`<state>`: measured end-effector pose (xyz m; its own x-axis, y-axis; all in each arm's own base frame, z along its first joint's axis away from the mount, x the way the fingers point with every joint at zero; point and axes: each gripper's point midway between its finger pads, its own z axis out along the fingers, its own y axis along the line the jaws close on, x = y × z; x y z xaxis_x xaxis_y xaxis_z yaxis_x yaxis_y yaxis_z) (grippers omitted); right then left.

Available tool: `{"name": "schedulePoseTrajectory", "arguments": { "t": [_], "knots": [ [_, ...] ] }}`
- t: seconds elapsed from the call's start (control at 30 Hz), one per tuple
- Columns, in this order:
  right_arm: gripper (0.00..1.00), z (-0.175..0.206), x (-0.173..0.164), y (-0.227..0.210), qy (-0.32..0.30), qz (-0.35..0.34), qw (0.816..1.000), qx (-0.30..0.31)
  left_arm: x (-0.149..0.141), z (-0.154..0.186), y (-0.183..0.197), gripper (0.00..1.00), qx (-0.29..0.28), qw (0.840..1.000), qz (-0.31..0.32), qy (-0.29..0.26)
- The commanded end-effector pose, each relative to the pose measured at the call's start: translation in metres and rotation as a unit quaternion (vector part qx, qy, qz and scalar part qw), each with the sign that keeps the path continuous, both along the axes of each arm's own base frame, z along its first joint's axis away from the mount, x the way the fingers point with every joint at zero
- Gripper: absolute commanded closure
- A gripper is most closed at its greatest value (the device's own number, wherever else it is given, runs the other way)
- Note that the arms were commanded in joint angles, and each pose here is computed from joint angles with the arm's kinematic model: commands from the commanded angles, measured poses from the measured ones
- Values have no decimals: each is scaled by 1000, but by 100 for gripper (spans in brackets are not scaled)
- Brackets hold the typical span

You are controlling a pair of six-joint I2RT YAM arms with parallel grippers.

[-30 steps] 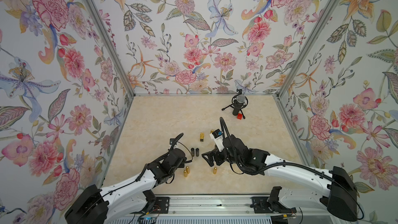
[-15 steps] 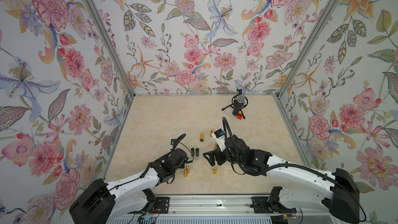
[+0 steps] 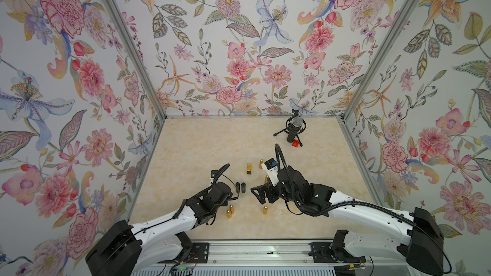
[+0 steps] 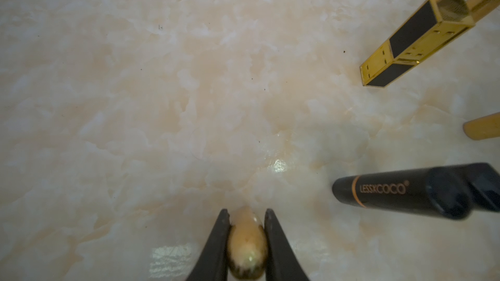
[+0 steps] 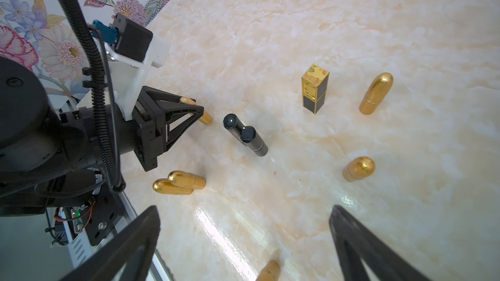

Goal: Open the lipstick cap
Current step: Pick up the lipstick at the center of the board, then open the cover of the lipstick.

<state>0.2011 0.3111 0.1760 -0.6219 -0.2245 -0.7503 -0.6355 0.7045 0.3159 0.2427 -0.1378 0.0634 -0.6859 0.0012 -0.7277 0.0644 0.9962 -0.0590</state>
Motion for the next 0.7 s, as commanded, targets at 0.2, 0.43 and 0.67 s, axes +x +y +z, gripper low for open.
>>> {"name": "schedulePoseTrajectory", "arguments": {
  "t": [0.2,0.43,0.67],
  "knots": [
    [0,22,17,-15,-38,1,999,14,29,113,-29,80,-11,996,-38,-75],
    [0,49,43,-25,-145,6,989,-23,43,191,-74,80,-43,990,-111,-82],
    [24,73,53,-12,-261,39,964,5,45,241,-118,81,-98,973,-190,-89]
  ]
}}
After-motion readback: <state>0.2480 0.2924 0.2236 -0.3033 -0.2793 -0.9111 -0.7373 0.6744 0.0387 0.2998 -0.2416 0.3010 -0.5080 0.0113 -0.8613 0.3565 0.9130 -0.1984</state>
